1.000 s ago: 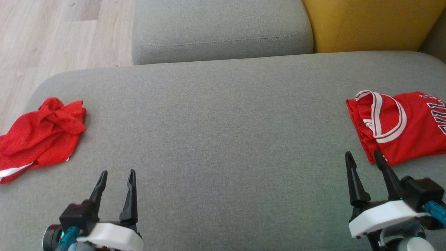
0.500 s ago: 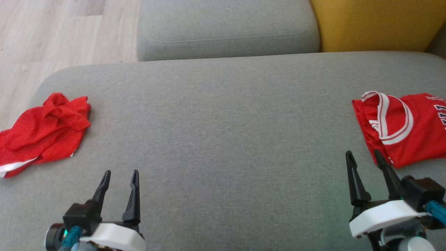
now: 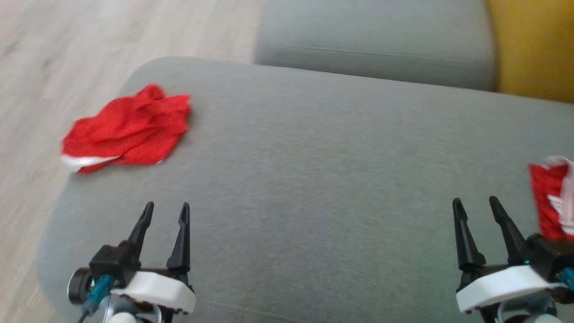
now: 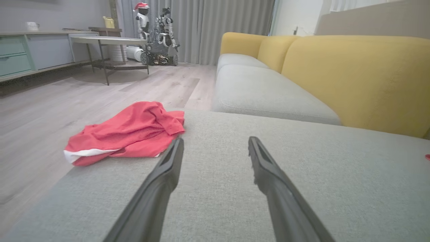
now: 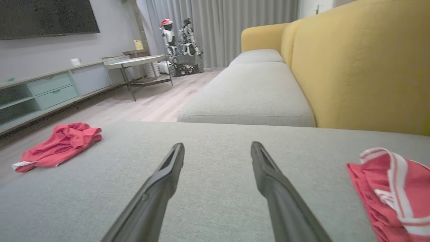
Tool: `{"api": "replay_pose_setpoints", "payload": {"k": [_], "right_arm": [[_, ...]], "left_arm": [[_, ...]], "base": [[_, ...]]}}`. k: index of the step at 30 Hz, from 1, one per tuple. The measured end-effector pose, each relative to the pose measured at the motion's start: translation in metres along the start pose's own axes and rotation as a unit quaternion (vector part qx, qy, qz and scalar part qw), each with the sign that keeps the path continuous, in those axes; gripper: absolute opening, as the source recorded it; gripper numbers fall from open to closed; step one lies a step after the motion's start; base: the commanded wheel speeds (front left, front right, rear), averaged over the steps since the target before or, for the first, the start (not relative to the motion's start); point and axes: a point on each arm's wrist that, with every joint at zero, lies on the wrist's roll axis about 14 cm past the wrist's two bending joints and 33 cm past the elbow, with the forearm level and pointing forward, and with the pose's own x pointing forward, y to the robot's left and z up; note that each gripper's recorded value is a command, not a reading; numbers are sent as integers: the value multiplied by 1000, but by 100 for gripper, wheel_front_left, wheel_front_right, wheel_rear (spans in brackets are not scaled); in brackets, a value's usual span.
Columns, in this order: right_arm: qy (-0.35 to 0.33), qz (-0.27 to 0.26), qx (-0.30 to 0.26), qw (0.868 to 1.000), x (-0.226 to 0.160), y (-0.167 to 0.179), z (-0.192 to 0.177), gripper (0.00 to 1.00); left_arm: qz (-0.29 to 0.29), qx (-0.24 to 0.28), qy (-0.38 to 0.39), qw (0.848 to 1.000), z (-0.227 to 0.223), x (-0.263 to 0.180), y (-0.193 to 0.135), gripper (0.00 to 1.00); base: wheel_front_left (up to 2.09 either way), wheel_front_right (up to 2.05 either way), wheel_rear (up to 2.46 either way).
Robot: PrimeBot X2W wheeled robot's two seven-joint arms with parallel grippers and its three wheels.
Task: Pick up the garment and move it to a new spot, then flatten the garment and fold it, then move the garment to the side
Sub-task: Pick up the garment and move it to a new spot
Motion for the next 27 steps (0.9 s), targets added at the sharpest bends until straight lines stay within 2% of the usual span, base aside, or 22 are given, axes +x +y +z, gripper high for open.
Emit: {"api": "replay_pose_setpoints", "payload": {"k": [7,12,19,27], "right_arm": [[7,76,-2,997,22,46,-2,100],[11,105,-5,994,30,64,-3,100],[26,112,-2,993,37,68,-10,100],[42,114,-3,993,59,66,-17,100]], "left_arm": [[67,-2,-14,998,7,-25,37,100],[98,1,-22,995,11,-38,53,100],[109,9,-18,994,12,-34,61,100],[125,18,-46,991,36,8,78,100]], "base": [[0,0,0],[0,0,0],[0,0,0],[0,0,0]]}}
